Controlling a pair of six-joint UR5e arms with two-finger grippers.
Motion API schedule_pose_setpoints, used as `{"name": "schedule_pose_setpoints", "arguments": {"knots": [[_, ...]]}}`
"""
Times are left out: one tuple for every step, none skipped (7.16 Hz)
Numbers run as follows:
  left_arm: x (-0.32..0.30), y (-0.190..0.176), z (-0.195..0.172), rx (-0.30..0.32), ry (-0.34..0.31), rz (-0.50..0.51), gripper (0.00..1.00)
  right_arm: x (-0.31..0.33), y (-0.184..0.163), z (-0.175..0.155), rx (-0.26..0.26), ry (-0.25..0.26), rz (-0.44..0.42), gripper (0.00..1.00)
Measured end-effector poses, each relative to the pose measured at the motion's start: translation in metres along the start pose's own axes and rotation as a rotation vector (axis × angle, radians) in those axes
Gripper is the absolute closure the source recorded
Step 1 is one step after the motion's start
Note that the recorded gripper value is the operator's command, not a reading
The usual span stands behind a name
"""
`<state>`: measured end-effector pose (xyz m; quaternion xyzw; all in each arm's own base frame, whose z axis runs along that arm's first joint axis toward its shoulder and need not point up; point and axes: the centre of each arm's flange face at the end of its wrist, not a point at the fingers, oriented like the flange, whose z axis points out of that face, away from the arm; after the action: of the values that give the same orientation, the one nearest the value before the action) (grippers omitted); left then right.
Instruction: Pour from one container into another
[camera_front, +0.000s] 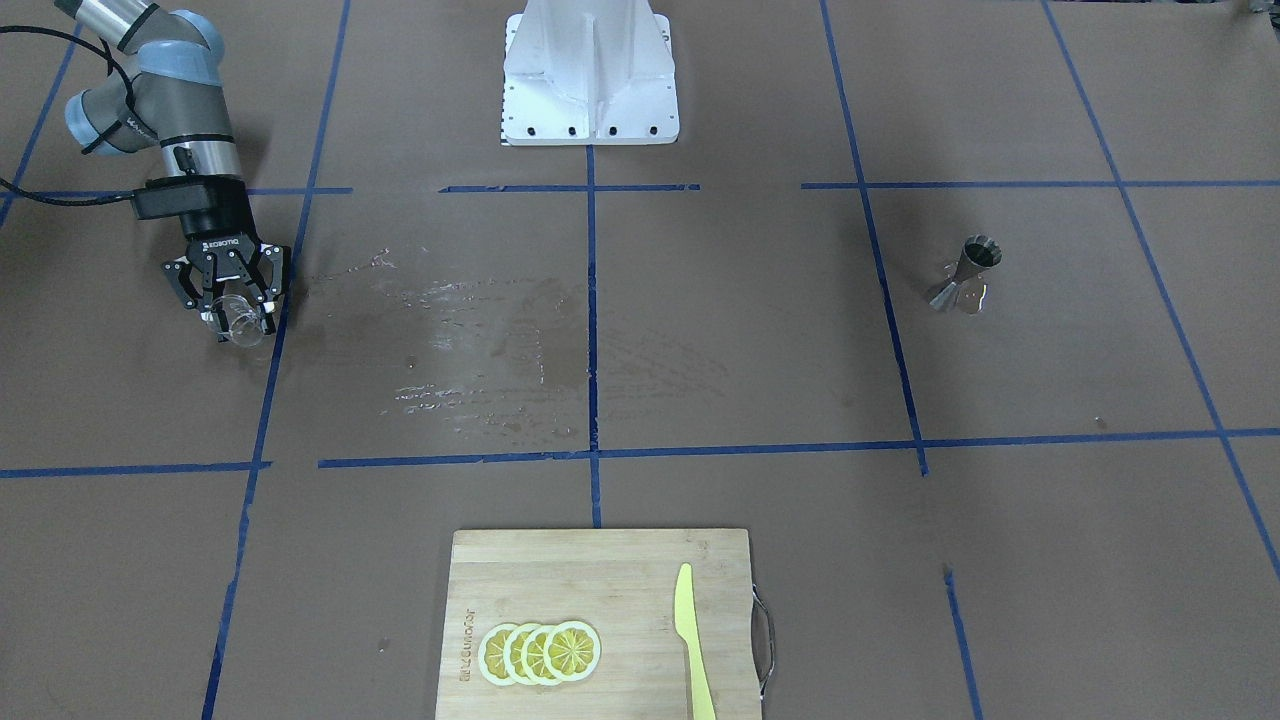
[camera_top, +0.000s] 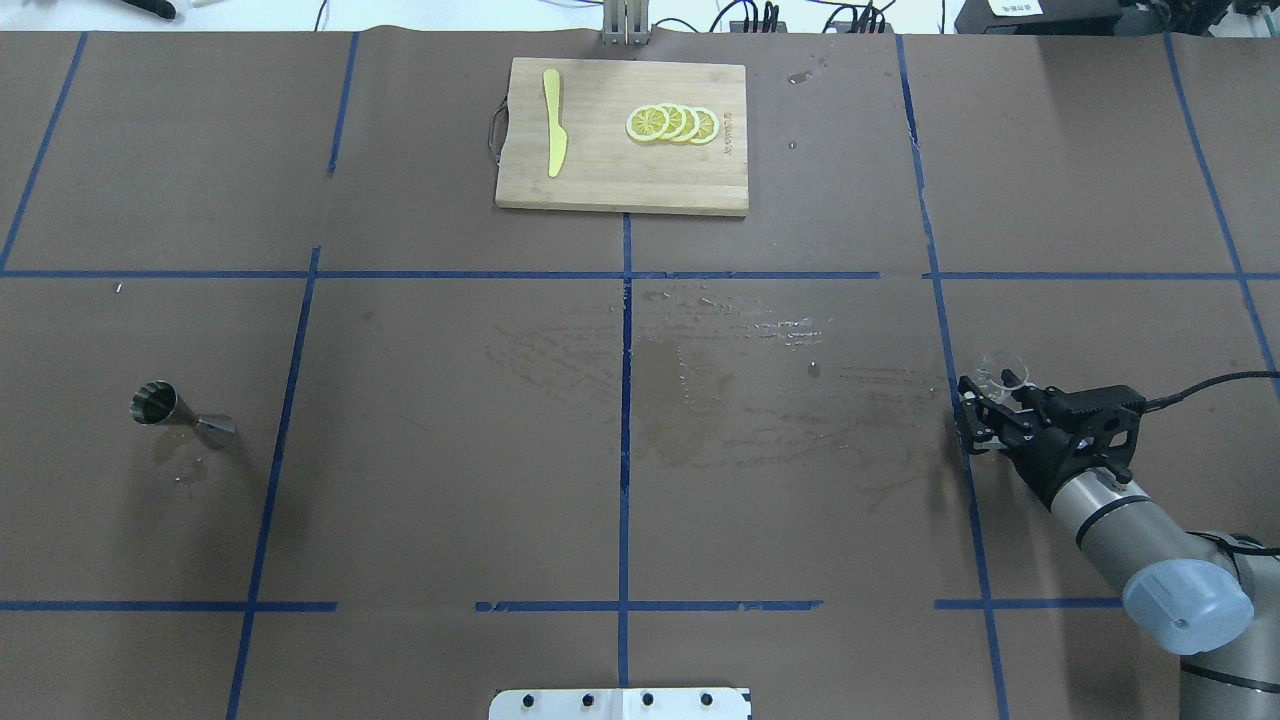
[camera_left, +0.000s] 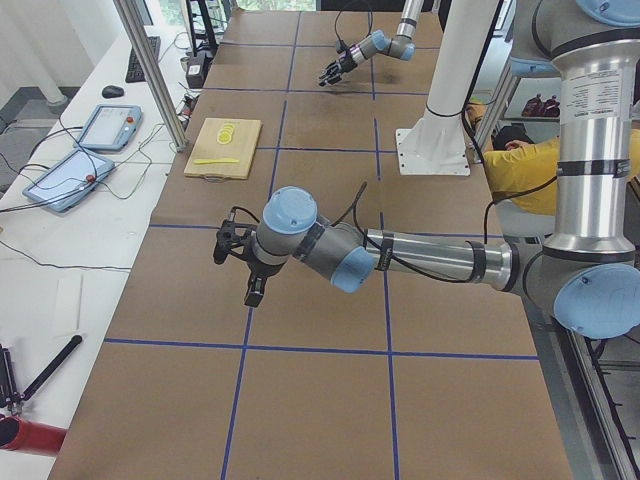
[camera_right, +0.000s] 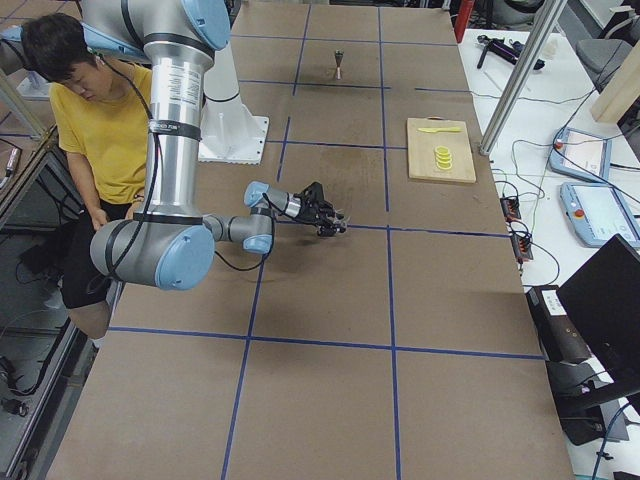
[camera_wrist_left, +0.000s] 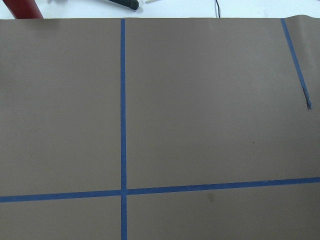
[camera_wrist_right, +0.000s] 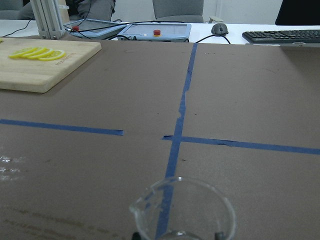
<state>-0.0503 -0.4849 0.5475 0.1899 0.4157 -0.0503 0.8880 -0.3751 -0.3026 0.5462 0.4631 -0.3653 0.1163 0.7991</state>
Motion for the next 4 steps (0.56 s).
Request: {"name": "schedule_pose_setpoints", "arguments": {"knots": [[0.0013,0.0002,-0.0014,0.002,0.001,0.002,0.00,-0.0055,0.0039,-0.0017,0.002,-0.007,-0.001,0.47],[0.0020,0.0004,-0.0022,0.004,0.001,0.003,0.00,-0.0092,0.0074,-0.0034,0.000,-0.012,-0.003,0.37],[0.0014,0.0021,-0.0023,0.003,0.001,0.002,0.00,-0.0116,0.0106,-0.0050,-0.003,-0.017,-0.006,0.29],[0.0004,0.0050,-0.0025,0.001,0.000,0.000,0.00,-0.0130,0.0132,-0.0064,-0.006,-0.020,-0.009,0.27]]}}
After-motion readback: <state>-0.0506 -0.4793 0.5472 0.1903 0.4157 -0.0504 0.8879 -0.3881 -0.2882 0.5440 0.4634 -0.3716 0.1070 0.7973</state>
